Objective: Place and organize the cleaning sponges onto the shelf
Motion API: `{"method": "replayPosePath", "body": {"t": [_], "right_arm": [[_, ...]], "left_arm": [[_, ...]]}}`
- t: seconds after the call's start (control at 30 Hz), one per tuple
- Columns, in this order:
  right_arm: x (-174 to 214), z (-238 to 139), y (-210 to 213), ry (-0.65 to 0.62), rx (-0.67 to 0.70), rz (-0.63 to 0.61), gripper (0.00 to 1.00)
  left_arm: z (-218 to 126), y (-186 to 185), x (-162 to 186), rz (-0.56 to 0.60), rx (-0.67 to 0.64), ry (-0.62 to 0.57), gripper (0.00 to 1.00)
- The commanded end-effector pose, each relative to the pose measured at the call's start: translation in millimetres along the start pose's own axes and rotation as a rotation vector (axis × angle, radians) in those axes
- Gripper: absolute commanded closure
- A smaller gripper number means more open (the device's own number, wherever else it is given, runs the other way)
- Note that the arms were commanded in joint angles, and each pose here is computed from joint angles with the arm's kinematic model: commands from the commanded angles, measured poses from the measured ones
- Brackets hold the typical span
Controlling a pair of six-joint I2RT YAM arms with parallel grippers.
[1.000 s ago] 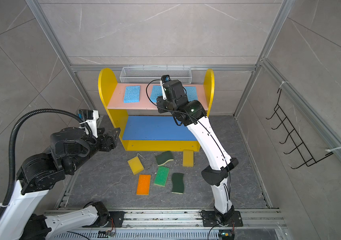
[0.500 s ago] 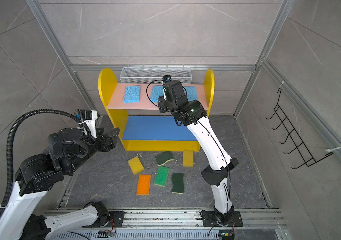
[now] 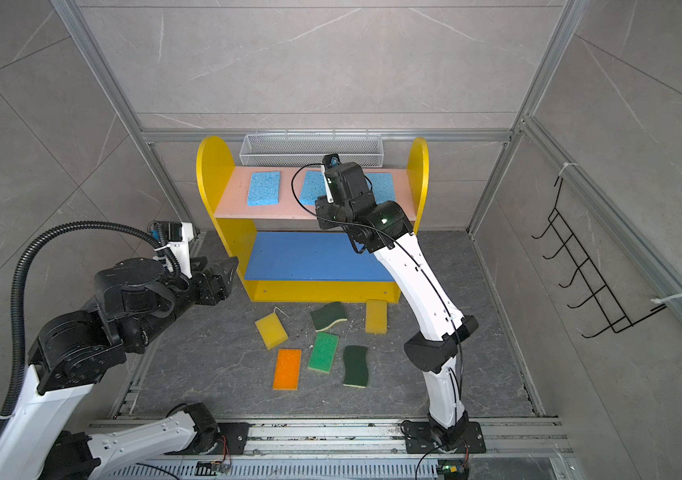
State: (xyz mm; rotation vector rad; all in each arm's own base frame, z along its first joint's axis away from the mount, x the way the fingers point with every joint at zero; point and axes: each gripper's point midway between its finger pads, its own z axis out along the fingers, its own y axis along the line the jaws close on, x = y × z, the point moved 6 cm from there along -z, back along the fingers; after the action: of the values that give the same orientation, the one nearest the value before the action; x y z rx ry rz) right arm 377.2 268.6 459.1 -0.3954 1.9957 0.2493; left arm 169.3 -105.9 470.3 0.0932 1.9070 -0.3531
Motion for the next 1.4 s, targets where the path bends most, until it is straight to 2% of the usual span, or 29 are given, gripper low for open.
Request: {"method": "replayPosePath", "body": {"t": [0.0,0.43,1.27,1.37], "right_arm": [[-5,-12,0,-0.019,-0.023,-0.017,0.62],[0,-6,-14,-0.002,0.111,-0.009,0.63],[3,-2,-26,0.020,0.126,0.024,0.64],[3,-8,-23,0.023,0.093,0.027,0.64]], "left_arm": [[-4,0,-7,-0.037,0.012,-0.042,0.28],[-3,1,-6,-0.034,0.005,-0.039,0.28],[-7,5,-2,-0.044,0.000,-0.043,0.28],[-7,6,-2,-0.047,-0.001,-0.047,0.28]]}}
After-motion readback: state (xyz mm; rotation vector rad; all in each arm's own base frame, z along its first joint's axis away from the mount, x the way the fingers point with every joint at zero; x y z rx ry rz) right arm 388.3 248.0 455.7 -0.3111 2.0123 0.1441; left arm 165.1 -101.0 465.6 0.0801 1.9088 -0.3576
